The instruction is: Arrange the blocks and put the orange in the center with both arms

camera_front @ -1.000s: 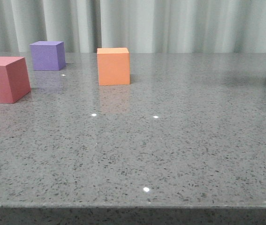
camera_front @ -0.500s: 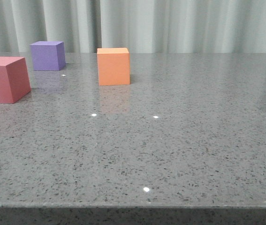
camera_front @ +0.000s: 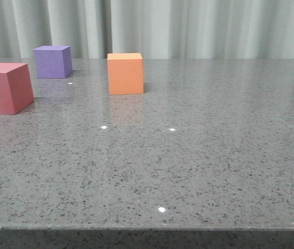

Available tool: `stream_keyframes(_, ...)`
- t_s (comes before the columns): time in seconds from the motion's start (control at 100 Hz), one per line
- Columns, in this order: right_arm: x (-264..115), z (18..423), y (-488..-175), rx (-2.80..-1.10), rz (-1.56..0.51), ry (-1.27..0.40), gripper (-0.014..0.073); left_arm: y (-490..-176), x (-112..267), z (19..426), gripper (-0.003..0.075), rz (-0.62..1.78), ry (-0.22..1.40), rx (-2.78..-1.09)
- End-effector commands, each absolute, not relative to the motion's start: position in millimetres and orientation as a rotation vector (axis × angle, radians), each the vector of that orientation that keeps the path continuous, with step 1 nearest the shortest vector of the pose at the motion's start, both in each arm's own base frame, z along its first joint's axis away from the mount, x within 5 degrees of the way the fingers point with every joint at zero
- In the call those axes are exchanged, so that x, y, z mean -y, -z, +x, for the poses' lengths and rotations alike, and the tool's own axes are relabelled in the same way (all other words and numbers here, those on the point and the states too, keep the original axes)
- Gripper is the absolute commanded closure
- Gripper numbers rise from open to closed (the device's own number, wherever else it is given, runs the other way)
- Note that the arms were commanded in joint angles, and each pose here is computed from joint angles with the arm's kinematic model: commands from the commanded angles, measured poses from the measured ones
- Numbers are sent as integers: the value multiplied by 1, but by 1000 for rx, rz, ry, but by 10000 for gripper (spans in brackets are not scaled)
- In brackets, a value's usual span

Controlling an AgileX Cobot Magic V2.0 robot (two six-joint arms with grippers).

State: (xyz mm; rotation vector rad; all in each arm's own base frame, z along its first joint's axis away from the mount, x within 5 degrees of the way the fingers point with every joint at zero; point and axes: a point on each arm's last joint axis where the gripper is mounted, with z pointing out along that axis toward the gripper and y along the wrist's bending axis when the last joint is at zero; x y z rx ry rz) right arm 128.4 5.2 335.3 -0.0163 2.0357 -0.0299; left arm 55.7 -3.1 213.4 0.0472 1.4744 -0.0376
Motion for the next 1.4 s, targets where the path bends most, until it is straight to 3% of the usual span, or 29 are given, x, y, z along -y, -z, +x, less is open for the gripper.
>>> stream_keyframes(0.0, -3, 118, -347, -1895, -42, 43, -71, -208, 3, 54, 739, 45, 43, -1406)
stream_keyframes(0.47, -2, 95, -330, -1811, -36, 15, -48, -208, 4, 54, 739, 48, 47, -1406)
stream_keyframes(0.6, -2, 95, -332, -1794, -28, 2, 127, -208, 4, 54, 739, 48, 47, -1406)
stream_keyframes(0.79, -2, 95, -333, -1783, -30, -1, 557, -208, 4, 54, 739, 48, 47, -1406)
stream_keyframes(0.86, -2, 95, -333, -1781, -30, -2, 668, -208, 4, 54, 739, 48, 47, -1406)
stream_keyframes(1.39, -2, 95, -333, -1782, -30, -1, 662, -213, 4, 53, 739, 50, 48, -1347)
